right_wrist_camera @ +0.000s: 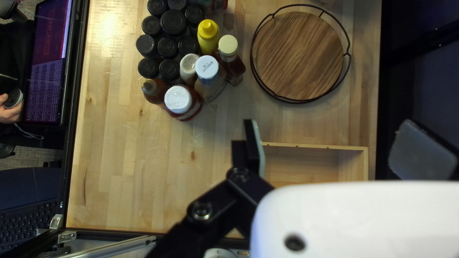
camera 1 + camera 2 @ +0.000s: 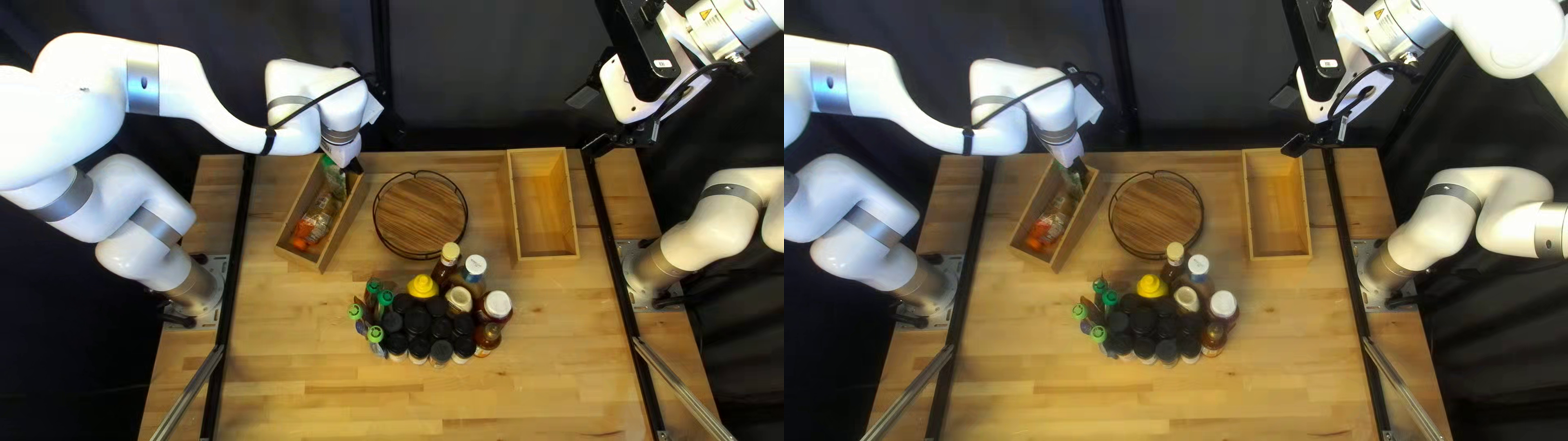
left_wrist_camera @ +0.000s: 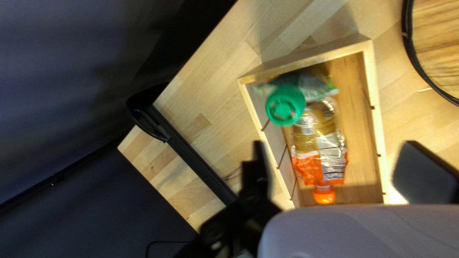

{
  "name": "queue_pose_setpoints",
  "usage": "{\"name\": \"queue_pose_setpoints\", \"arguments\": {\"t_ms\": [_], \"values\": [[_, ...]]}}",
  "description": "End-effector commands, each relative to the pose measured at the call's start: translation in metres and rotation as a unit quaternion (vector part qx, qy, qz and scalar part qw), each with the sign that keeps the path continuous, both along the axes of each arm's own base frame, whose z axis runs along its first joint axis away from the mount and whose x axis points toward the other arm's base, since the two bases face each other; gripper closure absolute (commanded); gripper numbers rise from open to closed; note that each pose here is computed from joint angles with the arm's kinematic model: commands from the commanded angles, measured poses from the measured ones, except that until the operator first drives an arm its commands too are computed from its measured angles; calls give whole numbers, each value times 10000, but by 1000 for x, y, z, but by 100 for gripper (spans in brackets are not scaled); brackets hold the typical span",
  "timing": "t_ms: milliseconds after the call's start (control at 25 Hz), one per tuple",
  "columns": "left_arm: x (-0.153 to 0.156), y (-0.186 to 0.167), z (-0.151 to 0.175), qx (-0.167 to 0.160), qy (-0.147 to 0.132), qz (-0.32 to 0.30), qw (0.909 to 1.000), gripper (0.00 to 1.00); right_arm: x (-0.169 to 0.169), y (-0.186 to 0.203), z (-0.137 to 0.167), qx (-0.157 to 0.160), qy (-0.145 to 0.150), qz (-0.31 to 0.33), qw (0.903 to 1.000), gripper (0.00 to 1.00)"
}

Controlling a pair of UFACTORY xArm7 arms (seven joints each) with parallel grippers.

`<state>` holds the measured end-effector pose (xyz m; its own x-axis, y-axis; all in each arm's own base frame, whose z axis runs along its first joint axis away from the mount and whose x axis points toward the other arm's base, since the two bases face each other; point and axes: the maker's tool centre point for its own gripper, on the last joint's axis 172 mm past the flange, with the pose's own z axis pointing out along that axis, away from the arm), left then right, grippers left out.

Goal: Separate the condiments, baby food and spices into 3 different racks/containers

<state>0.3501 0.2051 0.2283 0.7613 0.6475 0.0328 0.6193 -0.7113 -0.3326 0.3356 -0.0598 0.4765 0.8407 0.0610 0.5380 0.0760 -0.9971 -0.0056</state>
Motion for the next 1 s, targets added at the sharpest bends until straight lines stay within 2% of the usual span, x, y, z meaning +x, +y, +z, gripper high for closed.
{"name": "queue_pose_setpoints", "arguments": {"t_ms": [40,160,240,280,360,400,440,600,720,800,880,1000], "values": [[9,-44,23,-359,-130,-664,9971,0,0,0,0,0,0,0,10000,0],[20,-99,36,-853,-279,-1552,9838,0,0,0,0,0,0,0,10000,0],[25,-131,42,-1162,-381,-2135,9693,0,0,0,0,0,0,0,10000,0],[27,-148,46,-1332,-439,-2489,9583,0,0,0,0,0,0,0,10000,0],[32,-171,51,-1491,-473,-2882,9447,0,0,0,0,0,0,0,10000,0],[38,-189,52,-1595,-478,-3160,9340,0,0,0,0,0,0,0,10000,0],[42,-197,53,-1644,-470,-3292,9287,0,0,0,0,0,0,0,10000,0],[68,-241,42,-1995,-274,-4142,8876,0,0,0,0,0,0,0,10000,0],[83,-260,31,-2118,-164,-4520,8663,0,0,0,0,0,0,0,10000,0],[88,-266,24,-2114,-168,-4663,8588,0,0,0,0,0,0,0,10000,0],[91,-270,15,-2053,-189,-4742,8559,0,0,0,0,0,0,0,10000,0],[96,-274,-1,-1878,-206,-4788,8574,0,0,0,0,0,0,0,10000,0]]}}
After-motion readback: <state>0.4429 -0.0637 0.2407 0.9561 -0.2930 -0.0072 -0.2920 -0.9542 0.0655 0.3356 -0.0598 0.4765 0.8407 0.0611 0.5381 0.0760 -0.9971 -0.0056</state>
